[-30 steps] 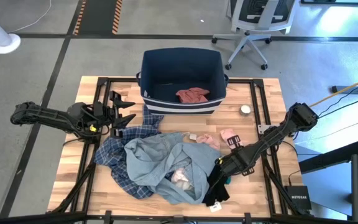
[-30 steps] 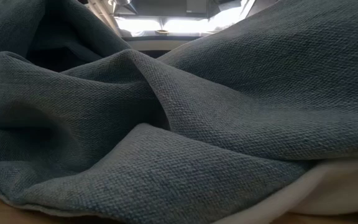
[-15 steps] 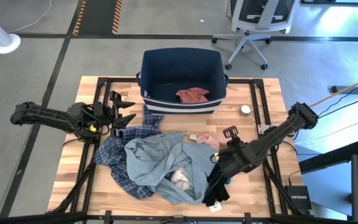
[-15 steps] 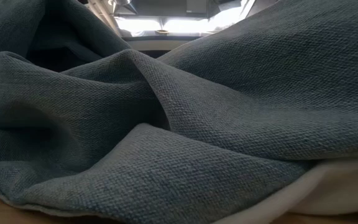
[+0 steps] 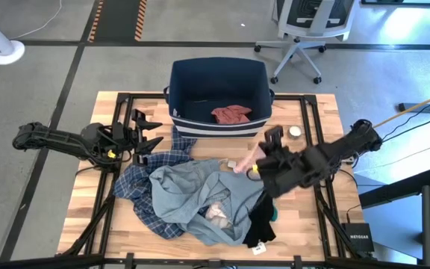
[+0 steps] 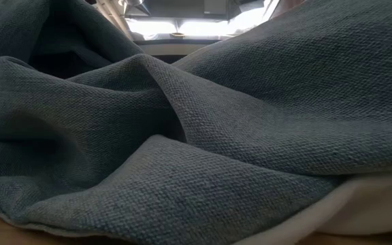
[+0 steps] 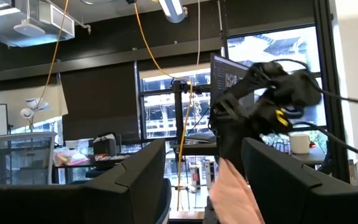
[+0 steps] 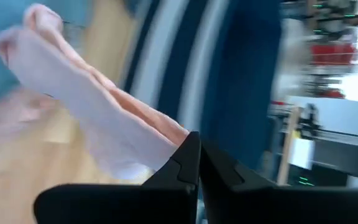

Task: Sort clothes
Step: Put the pink sock into the blue laundry bin, then put the black boxer into the blue laundry bin

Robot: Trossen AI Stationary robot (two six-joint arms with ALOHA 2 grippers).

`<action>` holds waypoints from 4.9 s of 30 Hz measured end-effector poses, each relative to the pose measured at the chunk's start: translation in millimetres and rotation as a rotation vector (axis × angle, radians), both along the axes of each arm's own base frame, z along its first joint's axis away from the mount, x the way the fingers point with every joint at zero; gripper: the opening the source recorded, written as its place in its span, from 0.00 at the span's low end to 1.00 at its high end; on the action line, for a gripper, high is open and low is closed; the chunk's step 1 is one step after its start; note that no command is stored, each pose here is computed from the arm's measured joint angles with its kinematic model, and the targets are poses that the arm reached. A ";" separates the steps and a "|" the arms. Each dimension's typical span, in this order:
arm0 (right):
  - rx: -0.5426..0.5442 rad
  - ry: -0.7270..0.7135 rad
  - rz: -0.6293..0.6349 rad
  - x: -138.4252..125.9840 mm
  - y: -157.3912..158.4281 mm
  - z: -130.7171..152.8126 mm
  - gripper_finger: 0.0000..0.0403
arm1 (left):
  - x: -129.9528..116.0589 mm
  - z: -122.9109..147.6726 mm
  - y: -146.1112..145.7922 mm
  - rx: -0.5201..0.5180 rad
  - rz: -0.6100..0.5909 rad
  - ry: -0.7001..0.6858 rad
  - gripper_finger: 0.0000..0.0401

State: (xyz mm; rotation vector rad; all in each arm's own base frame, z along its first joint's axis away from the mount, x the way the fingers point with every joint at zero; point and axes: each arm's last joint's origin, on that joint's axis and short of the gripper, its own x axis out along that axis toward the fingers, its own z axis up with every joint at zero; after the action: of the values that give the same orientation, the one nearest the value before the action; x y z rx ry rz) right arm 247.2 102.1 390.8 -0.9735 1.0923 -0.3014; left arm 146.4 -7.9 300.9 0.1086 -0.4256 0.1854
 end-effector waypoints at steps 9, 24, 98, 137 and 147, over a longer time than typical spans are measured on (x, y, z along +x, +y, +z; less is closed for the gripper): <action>-0.146 -0.101 -0.062 25.0 -58.7 46.1 0.03 | 0.1 0.0 0.0 0.002 0.001 0.000 0.52; -0.088 -0.252 -0.103 55.4 -167.2 68.4 0.04 | 0.1 -0.1 0.0 0.000 0.000 0.001 0.52; 0.621 0.315 0.437 -41.7 111.3 -195.4 0.47 | 1.1 -2.3 -0.4 0.007 -0.009 0.026 0.52; 0.574 0.231 0.503 -47.0 98.8 -236.8 0.16 | 3.3 -7.3 -0.1 0.019 0.015 0.085 0.52; 0.581 0.237 0.509 -45.5 100.9 -232.7 0.08 | 2.4 -5.2 0.0 0.006 0.010 0.061 0.52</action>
State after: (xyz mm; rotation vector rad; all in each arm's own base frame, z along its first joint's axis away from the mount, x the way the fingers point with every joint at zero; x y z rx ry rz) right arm 201.7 203.0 158.2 -0.7326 1.0177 0.5350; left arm 148.7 -7.9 295.6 0.1218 -0.3650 0.1906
